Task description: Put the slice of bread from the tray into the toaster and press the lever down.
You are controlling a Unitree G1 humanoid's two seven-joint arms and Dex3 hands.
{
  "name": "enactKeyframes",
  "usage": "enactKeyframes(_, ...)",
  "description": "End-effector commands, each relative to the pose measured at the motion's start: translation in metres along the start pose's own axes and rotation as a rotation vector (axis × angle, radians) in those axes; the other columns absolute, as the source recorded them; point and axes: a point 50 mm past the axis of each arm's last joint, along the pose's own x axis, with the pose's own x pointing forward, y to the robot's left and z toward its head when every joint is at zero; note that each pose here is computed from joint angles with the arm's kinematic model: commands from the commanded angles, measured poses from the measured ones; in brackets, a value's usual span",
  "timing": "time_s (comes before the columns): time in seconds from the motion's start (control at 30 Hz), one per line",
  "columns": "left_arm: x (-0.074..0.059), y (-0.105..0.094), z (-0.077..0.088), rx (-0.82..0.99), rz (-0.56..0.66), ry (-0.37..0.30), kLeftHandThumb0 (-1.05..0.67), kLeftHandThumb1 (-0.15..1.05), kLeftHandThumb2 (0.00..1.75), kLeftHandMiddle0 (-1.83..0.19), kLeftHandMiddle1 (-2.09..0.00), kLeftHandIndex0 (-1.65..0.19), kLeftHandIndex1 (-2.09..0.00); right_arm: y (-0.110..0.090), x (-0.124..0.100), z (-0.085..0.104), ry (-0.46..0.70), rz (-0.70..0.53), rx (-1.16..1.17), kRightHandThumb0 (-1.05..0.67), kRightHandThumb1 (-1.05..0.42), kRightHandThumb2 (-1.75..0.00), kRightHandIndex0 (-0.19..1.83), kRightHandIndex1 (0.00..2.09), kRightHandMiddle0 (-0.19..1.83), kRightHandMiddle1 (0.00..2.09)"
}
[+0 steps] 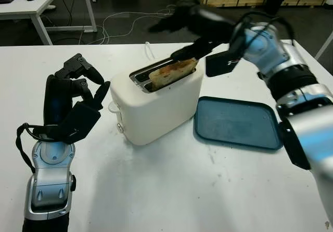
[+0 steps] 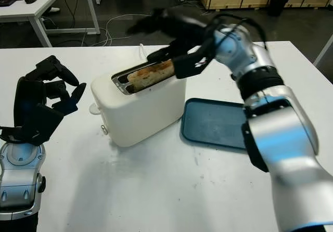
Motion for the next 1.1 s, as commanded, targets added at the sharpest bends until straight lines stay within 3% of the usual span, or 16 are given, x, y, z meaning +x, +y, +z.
enactKeyframes(0.0,0.003,0.002,0.003,0.01,-0.008,-0.024,-0.41,0.92,1.01,-1.08,-1.75,-0.61,-1.75,0.007,-0.019,-0.008,0.003,-0.09,-0.172,-0.63,-0.92,-0.35,0.33,0.8,0.6,0.08)
enactKeyframes(0.1,0.005,0.003,0.005,0.009,-0.018,-0.038,-0.4,0.92,1.01,-1.08,-1.75,-0.62,-1.75,0.023,-0.044,-0.02,0.009,-0.194,-0.377,-0.49,-0.92,-0.17,0.49,0.76,0.73,0.12)
enactKeyframes(0.17,0.007,0.003,0.006,0.012,-0.023,-0.042,-0.4,0.92,1.01,-1.1,-1.75,-0.63,-1.75,0.033,-0.059,-0.024,0.021,-0.223,-0.386,-0.44,-0.92,-0.08,0.6,0.69,0.81,0.11)
enactKeyframes(0.3,0.01,0.004,0.009,0.041,-0.032,-0.055,-0.38,0.92,1.01,-1.11,-1.75,-0.65,-1.75,0.057,-0.091,-0.029,0.136,-0.301,-0.143,-0.41,-0.92,-0.14,0.68,0.66,0.86,0.09)
enactKeyframes(0.47,0.012,0.007,0.012,0.081,-0.048,-0.085,-0.34,0.91,0.98,-1.09,-1.75,-0.66,-1.75,0.086,-0.132,-0.02,0.305,-0.399,0.387,-0.35,-0.92,-0.21,0.76,0.98,1.0,0.11)
enactKeyframes(0.6,0.014,0.01,0.017,0.147,-0.089,-0.146,-0.24,0.75,1.09,-1.09,-1.75,-0.68,-1.75,0.096,-0.163,-0.001,0.428,-0.559,0.652,-0.38,-0.92,-0.3,0.87,0.99,1.07,0.14)
enactKeyframes(0.7,0.013,0.013,0.02,0.194,-0.114,-0.182,-0.13,0.62,1.08,-1.12,-1.75,-0.66,-1.7,0.098,-0.178,0.012,0.51,-0.661,0.772,-0.35,-0.92,-0.34,0.84,1.15,1.09,0.21)
enactKeyframes(0.73,0.013,0.014,0.021,0.207,-0.125,-0.191,-0.08,0.57,1.06,-1.12,-1.75,-0.67,-1.65,0.099,-0.182,0.016,0.534,-0.689,0.803,-0.37,-0.92,-0.35,0.83,1.23,1.07,0.31)
enactKeyframes(0.8,0.013,0.015,0.022,0.228,-0.158,-0.203,0.02,0.49,0.99,-1.11,-1.75,-0.71,-1.47,0.1,-0.187,0.02,0.561,-0.727,0.864,-0.38,-0.92,-0.39,0.84,1.45,0.87,0.94)
enactKeyframes(0.87,0.012,0.017,0.023,0.257,-0.209,-0.223,0.07,0.45,0.93,-1.11,-1.75,-0.75,-1.29,0.098,-0.189,0.022,0.584,-0.741,0.914,-0.4,-0.92,-0.43,0.9,1.65,0.8,1.32)
enactKeyframes(0.97,0.011,0.02,0.028,0.311,-0.283,-0.259,0.08,0.41,0.91,-1.09,-1.73,-0.87,-0.99,0.091,-0.189,0.02,0.58,-0.75,0.986,-0.41,-0.92,-0.48,0.97,1.73,0.78,1.53)
enactKeyframes(1.07,0.011,0.024,0.033,0.365,-0.326,-0.284,0.09,0.38,0.91,-1.11,-1.63,-1.0,-0.72,0.086,-0.188,0.018,0.575,-0.745,1.012,-0.4,-0.92,-0.49,0.94,1.74,0.78,1.52)
